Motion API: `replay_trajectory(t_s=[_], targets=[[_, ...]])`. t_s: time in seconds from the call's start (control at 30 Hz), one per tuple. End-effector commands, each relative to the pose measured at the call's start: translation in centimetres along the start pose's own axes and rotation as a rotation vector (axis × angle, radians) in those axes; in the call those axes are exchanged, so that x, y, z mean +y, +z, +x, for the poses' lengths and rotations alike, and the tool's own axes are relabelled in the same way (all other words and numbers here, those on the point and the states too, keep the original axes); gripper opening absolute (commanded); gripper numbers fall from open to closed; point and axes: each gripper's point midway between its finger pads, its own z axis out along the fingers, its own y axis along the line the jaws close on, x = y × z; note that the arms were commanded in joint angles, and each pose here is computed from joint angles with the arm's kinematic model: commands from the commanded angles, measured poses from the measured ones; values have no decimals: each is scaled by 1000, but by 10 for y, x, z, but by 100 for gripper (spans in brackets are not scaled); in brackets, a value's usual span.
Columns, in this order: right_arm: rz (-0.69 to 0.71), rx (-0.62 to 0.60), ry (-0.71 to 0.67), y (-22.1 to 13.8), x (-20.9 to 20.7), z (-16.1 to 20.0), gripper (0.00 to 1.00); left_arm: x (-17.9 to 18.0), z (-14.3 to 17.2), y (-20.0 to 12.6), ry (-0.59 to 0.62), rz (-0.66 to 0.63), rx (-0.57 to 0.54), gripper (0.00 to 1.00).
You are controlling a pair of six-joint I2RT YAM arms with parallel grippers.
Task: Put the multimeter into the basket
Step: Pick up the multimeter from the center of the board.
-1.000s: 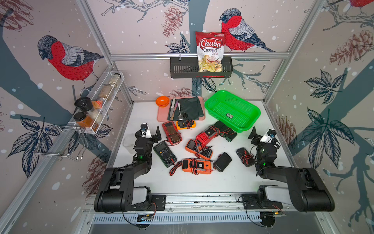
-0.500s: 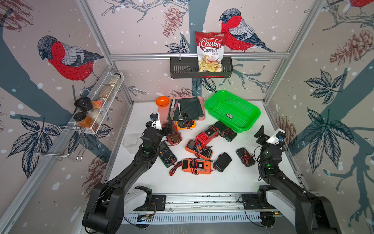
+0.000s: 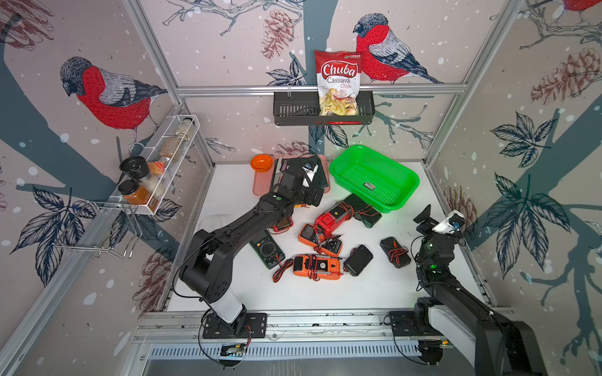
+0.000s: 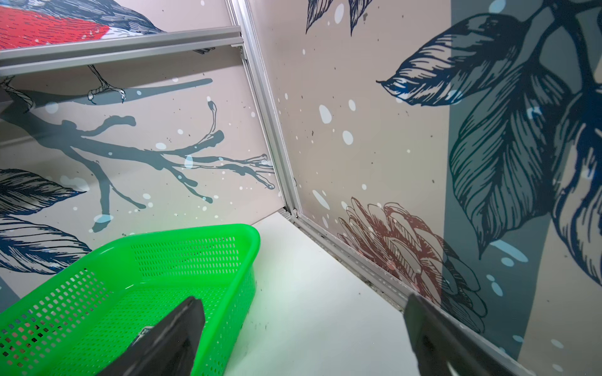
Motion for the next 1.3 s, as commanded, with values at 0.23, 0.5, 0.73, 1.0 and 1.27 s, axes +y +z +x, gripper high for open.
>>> replay_trajectory(t_s=[0.23,0.5,0.73,1.0,1.27], targets=[[21,19,3,4,-1,2,100,-44,55,50,165,42,352,98],[17,34,-4,7,2,4,100,-51,71,64,176,60,436,98],[14,41,-5,8,3,6,100,-65,85,70,177,138,481,98],[4,60,-17,12,7,10,100,-67,65,61,150,144,435,98],[-9,80,-29,15,13,14,100,-90,61,46,148,255,431,98]])
